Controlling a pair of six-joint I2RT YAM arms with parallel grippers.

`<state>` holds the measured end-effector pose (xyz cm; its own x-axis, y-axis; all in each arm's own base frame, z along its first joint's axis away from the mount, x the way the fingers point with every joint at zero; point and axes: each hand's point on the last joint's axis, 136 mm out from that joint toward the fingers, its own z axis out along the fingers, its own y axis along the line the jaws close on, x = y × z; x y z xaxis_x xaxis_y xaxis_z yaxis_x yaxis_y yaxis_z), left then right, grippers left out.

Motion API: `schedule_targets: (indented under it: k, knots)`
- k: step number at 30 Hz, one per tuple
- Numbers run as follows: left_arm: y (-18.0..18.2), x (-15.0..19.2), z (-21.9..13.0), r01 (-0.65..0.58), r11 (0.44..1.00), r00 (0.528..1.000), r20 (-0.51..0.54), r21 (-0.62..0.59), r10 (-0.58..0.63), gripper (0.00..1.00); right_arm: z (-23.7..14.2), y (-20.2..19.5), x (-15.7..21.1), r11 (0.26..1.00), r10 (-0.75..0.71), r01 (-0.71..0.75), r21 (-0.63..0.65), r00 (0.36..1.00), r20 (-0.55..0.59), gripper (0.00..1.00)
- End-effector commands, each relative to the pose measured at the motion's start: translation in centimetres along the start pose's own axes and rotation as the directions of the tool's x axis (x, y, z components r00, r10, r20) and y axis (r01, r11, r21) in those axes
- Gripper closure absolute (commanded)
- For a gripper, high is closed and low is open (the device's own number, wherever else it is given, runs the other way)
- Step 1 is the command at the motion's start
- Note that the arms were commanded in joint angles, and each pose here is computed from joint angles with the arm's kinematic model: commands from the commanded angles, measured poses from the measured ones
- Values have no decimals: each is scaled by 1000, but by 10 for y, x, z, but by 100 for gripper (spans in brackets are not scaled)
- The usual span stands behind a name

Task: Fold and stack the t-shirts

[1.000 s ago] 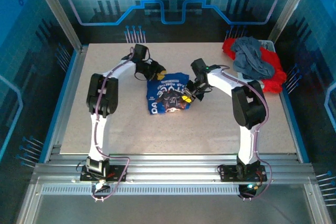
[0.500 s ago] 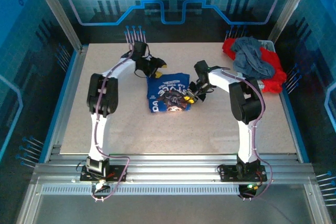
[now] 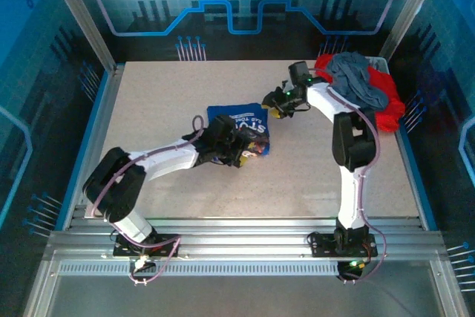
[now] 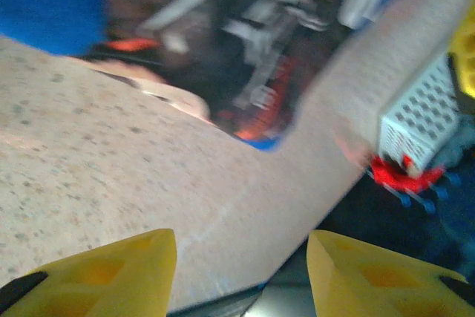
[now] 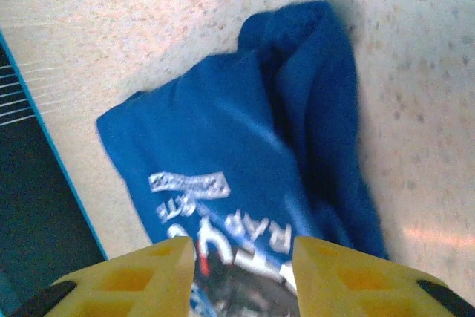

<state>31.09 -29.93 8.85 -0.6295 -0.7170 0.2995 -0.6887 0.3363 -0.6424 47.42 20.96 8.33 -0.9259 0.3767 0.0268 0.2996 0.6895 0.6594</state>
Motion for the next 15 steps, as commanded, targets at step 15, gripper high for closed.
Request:
schedule_targets:
  k: [15]
  knots:
    - [-9,-22,60,278,928,933,160,246,-322,48,69,-19,56,996,13,5,86,979,-203,63]
